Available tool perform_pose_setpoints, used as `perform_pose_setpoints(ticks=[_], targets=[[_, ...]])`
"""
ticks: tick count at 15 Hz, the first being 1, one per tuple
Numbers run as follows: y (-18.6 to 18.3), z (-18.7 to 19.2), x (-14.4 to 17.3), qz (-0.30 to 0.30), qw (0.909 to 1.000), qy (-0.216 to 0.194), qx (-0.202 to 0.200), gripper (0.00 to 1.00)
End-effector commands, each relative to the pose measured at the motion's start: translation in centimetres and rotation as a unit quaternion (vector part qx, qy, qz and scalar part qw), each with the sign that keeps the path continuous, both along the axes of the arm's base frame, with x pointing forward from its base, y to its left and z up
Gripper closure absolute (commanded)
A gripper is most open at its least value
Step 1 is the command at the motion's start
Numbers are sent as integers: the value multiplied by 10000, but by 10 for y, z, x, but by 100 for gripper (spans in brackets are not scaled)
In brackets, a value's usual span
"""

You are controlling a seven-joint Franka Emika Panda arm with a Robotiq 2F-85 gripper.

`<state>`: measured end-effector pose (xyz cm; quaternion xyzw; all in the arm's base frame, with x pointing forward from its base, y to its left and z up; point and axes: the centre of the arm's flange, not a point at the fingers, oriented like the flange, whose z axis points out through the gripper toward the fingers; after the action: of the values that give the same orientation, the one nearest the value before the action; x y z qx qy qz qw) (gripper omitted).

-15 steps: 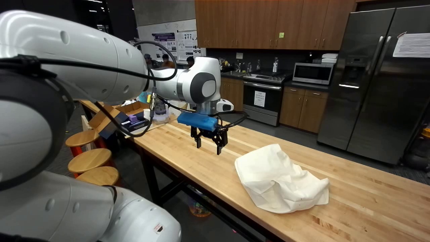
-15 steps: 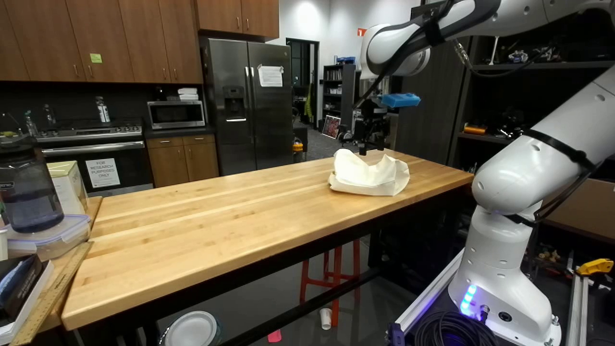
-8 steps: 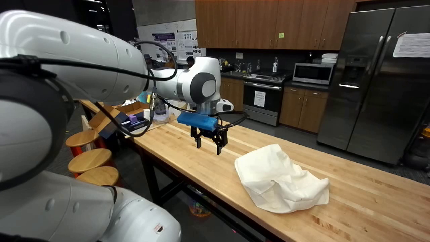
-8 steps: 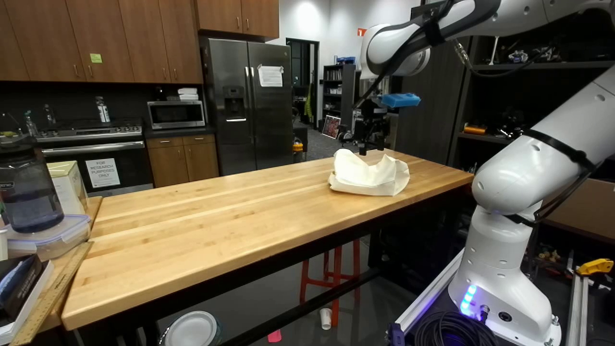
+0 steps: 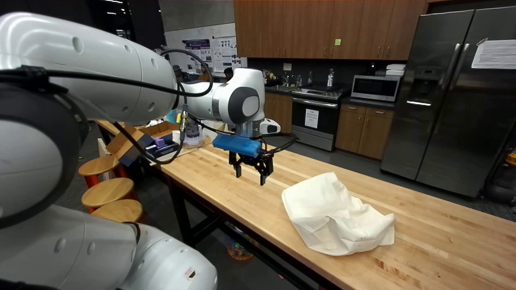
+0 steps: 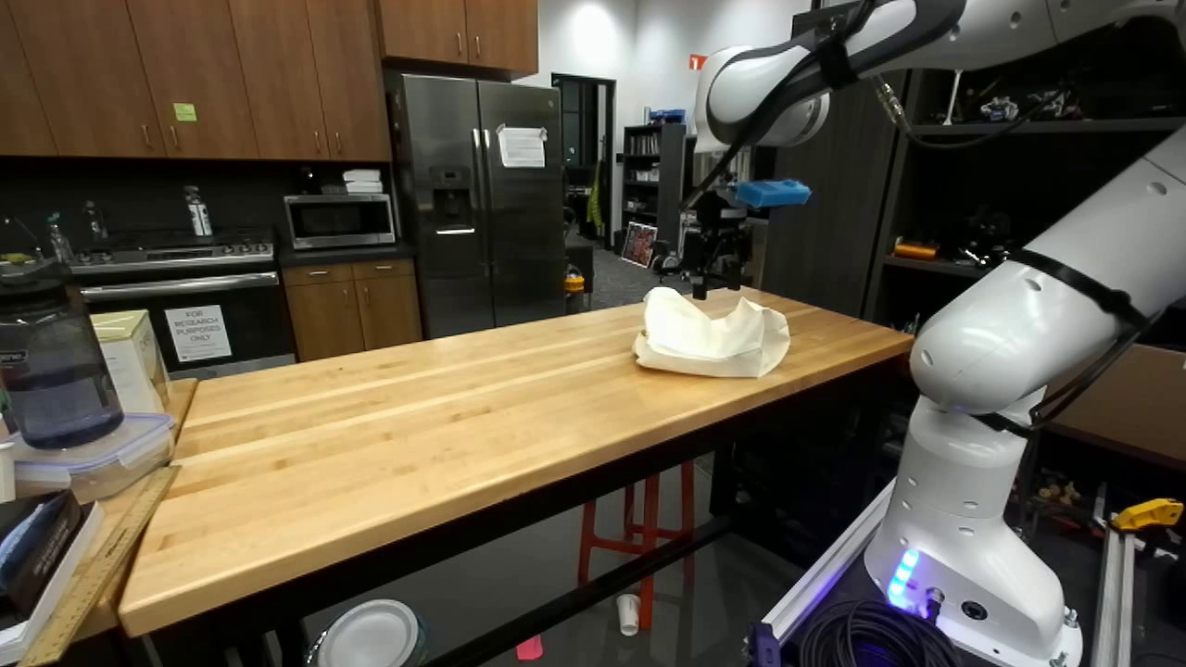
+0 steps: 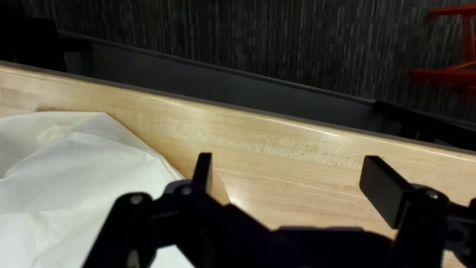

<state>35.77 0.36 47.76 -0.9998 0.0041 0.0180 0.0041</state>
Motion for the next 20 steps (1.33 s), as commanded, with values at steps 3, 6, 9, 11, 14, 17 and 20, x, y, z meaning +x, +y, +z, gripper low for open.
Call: perform_pose_setpoints(ticks=[3, 6, 9, 11, 14, 17, 20], targets=[[4, 3, 2, 99, 9999, 26, -80, 0], [20, 21, 15, 383, 9982, -158, -435, 0], [30, 60, 38, 695, 9916, -519, -963, 0], [34, 88, 56, 824, 9860, -740, -1246, 0], [28, 114, 91, 695, 9851, -853, -1323, 0], [6, 121, 130, 293, 9882, -775, -1290, 0], [-27, 112, 164, -218, 9906, -664, -1174, 0]])
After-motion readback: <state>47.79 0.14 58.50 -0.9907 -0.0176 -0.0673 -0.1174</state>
